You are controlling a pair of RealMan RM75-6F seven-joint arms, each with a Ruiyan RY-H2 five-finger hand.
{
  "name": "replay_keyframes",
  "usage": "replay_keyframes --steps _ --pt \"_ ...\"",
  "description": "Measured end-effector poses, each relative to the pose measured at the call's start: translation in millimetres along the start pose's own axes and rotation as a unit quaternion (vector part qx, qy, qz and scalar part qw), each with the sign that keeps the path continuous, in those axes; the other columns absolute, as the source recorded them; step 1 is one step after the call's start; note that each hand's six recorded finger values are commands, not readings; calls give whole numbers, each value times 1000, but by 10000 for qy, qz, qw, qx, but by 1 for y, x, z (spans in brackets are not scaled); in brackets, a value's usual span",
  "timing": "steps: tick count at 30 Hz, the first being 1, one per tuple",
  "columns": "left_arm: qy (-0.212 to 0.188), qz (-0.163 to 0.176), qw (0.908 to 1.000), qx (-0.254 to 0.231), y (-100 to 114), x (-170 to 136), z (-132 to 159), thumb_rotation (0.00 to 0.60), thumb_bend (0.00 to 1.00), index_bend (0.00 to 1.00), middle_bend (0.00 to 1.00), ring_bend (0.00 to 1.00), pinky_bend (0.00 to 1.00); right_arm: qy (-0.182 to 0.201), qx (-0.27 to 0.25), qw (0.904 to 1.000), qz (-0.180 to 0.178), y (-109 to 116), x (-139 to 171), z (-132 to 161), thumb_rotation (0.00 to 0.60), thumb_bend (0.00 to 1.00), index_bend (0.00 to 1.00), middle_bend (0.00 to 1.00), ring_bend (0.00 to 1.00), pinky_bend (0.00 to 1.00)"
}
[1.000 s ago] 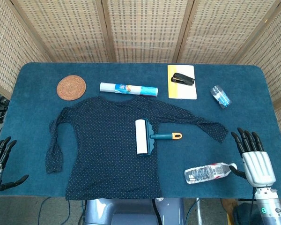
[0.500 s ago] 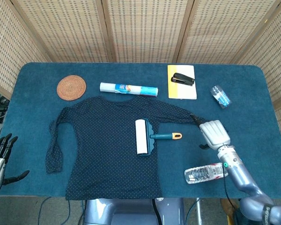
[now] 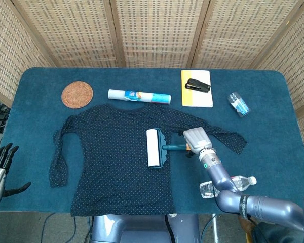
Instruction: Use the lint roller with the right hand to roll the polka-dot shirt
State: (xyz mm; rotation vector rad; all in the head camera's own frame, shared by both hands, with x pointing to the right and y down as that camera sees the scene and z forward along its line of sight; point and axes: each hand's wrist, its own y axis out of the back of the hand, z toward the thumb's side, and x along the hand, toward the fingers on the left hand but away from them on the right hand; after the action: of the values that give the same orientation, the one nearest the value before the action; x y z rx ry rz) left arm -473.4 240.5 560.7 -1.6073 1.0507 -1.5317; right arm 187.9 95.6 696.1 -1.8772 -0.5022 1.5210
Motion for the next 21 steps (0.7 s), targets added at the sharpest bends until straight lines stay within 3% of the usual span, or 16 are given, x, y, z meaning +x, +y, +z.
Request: replay_keyframes --steps 3,21 --pt "13 -16 10000 1 -1 1 0 600 0 0 0 0 0 -37 86 10000 9 -7 -7 5 600 371 344 990 1000 1000" --pt "92 -14 9999 -52 0 3 -5 600 0 0 0 0 0 0 166 9998 118 -28 -24 27 600 422 408 990 1000 1000"
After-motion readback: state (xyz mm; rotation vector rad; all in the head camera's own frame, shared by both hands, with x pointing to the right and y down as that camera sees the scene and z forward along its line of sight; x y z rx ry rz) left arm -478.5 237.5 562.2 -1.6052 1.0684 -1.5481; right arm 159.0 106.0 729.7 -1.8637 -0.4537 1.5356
